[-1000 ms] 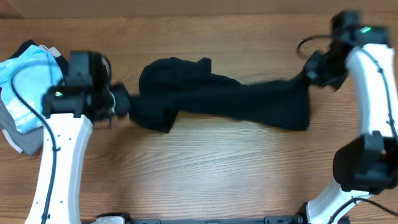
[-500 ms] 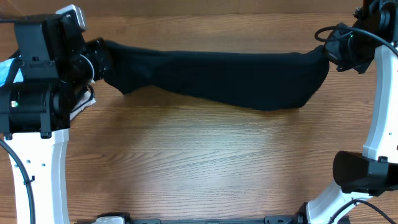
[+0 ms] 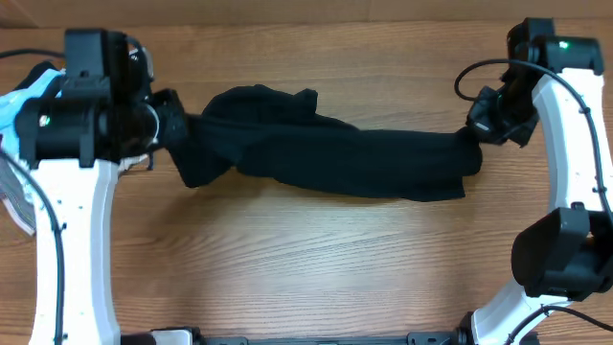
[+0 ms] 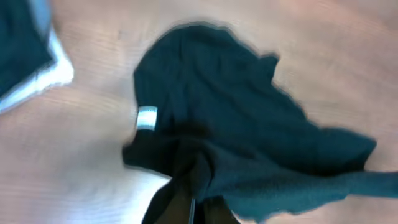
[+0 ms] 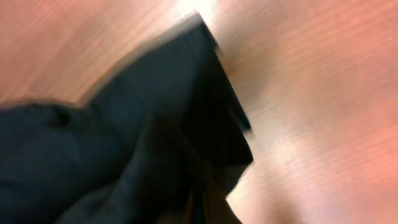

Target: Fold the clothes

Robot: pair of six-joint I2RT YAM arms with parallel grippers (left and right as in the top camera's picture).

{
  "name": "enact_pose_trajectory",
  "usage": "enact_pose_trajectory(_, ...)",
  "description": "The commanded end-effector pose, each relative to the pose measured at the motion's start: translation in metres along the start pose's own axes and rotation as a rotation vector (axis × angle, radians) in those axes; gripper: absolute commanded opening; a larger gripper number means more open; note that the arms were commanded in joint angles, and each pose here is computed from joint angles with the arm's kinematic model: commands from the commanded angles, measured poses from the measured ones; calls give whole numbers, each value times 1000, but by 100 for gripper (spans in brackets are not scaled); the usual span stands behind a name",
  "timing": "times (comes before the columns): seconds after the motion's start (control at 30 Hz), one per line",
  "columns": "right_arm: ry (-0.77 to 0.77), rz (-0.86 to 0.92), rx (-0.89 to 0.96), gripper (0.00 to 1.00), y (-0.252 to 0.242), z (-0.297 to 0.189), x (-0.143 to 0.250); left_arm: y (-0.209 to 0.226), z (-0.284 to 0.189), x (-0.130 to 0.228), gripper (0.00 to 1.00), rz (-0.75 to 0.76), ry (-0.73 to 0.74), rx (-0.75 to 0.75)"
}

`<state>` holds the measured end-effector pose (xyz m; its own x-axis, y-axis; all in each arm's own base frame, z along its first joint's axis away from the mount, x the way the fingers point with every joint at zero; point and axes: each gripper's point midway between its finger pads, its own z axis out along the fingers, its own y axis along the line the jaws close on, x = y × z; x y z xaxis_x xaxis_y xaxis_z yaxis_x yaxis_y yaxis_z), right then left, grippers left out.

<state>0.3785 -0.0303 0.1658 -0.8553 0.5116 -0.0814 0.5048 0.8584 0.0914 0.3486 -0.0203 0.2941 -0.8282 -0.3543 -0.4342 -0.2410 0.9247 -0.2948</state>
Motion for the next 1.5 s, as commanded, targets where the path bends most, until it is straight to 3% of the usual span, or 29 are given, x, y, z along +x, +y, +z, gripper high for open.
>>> enact_pose_trajectory(0.0,-189,-14,-115,4,25,-14,-45,-7,19,-42,4,105,-122,18)
enact_pose_trajectory(0.2,-540,-105,-483,4,98,-106,-115,-41,10,-136,4,202,-490,114)
enact_pose_trajectory(0.37,-685,-54,-380,4,77,-162,-127,-51,-15,-160,4,161,-603,164)
enact_pose_trajectory(0.47,-607,-16,-239,4,50,-146,-111,-57,-5,-134,4,178,-483,209)
enact_pose_trajectory(0.57,-428,-9,-87,4,22,-106,-81,-58,19,-82,4,167,-243,238)
enact_pose_trajectory(0.73,-111,-64,70,4,-5,-35,-32,-40,58,-3,4,162,110,151)
enact_pose_trajectory(0.97,166,-66,219,4,-42,52,24,-23,114,68,4,179,442,68)
enact_pose_trajectory(1.2,307,-27,349,4,-77,91,71,0,142,123,4,145,676,5)
enact_pose_trajectory(1.27,334,-23,360,9,-82,92,77,5,140,135,4,149,721,-6)
enact_pose_trajectory(1.43,355,21,368,11,-90,90,80,8,139,139,4,161,742,-9)
enact_pose_trajectory(1.47,362,28,363,19,-91,89,81,8,139,139,4,161,741,-8)
